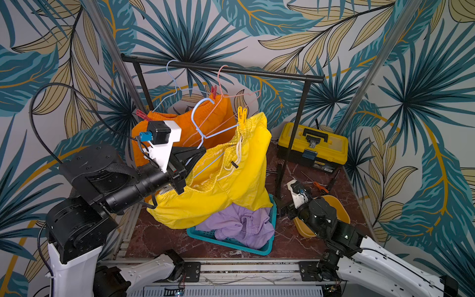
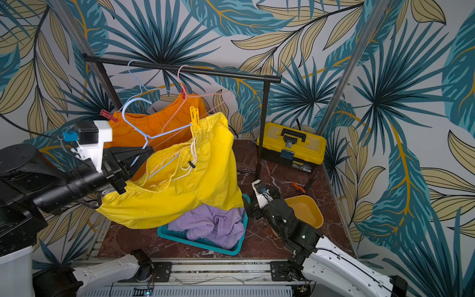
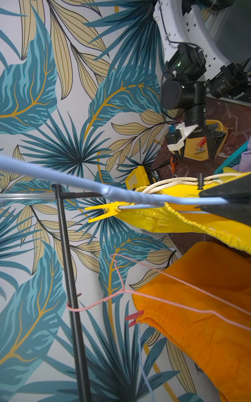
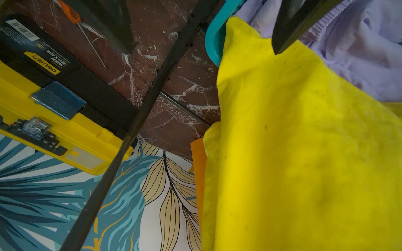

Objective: Remove the clothespins securing shorts to the hanger
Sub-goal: Place the hanger in the basket.

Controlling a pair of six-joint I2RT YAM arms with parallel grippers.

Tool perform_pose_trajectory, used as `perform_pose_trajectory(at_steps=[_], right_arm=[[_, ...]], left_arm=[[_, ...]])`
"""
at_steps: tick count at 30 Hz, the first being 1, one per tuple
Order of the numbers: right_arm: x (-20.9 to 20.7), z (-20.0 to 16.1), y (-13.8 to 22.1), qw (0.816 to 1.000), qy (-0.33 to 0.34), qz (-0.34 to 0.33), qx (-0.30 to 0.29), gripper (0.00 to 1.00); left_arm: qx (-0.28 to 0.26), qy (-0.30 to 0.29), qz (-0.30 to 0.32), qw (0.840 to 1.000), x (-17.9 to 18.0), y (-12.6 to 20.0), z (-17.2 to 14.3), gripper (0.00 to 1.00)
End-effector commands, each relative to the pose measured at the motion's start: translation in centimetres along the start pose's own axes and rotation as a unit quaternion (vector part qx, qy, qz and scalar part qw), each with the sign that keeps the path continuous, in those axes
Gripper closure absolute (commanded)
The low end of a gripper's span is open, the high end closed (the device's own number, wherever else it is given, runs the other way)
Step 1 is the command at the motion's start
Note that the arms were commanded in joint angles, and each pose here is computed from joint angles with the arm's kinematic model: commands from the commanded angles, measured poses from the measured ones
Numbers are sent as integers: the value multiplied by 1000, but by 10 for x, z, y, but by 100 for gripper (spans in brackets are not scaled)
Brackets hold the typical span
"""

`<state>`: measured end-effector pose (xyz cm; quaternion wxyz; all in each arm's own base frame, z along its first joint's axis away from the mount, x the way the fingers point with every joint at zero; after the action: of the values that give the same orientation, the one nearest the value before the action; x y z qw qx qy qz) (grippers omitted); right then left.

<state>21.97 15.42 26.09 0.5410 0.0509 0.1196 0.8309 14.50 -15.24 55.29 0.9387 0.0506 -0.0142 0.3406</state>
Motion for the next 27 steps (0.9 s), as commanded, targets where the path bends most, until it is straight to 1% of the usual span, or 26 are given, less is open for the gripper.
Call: perform_pose_trajectory(at_steps=[1, 6, 9, 12, 15, 18, 21, 23, 24, 27], right_arm=[[-2, 18, 9, 999, -25, 7, -28, 1], [6, 27, 14, 999, -29, 38, -24, 0], [23, 32, 21, 994, -34, 98, -29, 0], [43, 38, 33, 983, -37, 175, -41, 0], [54, 39, 37, 976, -38, 211, -38, 0], [62, 34, 32, 973, -34, 227, -22, 1], [76, 28, 25, 962, -32, 273, -6, 1], [84, 28, 18, 954, -38, 296, 4, 4], [82, 30, 12, 955, -45, 295, 6, 7], [86, 36, 5, 947, -58, 317, 3, 10]], left_arm=[[25, 16, -42, 999, -13, -6, -25, 100], [100, 47, -103, 989, -30, -27, -86, 100], [144, 58, -116, 981, -34, -36, -124, 100], [179, 55, -119, 975, -35, -41, -162, 100], [204, 45, -122, 970, -36, -44, -189, 100], [210, 29, -144, 967, -42, -43, -202, 100], [206, 7, -167, 964, -48, -41, -212, 100], [201, -6, -170, 965, -48, -41, -215, 100], [203, -9, -173, 964, -49, -42, -217, 100], [205, -21, -174, 963, -48, -45, -217, 100]])
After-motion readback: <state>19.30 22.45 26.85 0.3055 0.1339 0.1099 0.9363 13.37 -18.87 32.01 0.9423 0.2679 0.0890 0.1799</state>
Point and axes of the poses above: each gripper's point midway between its finger pads, its own y axis back along the fingers, its own x axis along the line the jaws close on, z = x × y, the point moved 2 cm from there along y, back along the fingers, and after that the axes turned 4 degrees about -y, right-handed, at the moved point
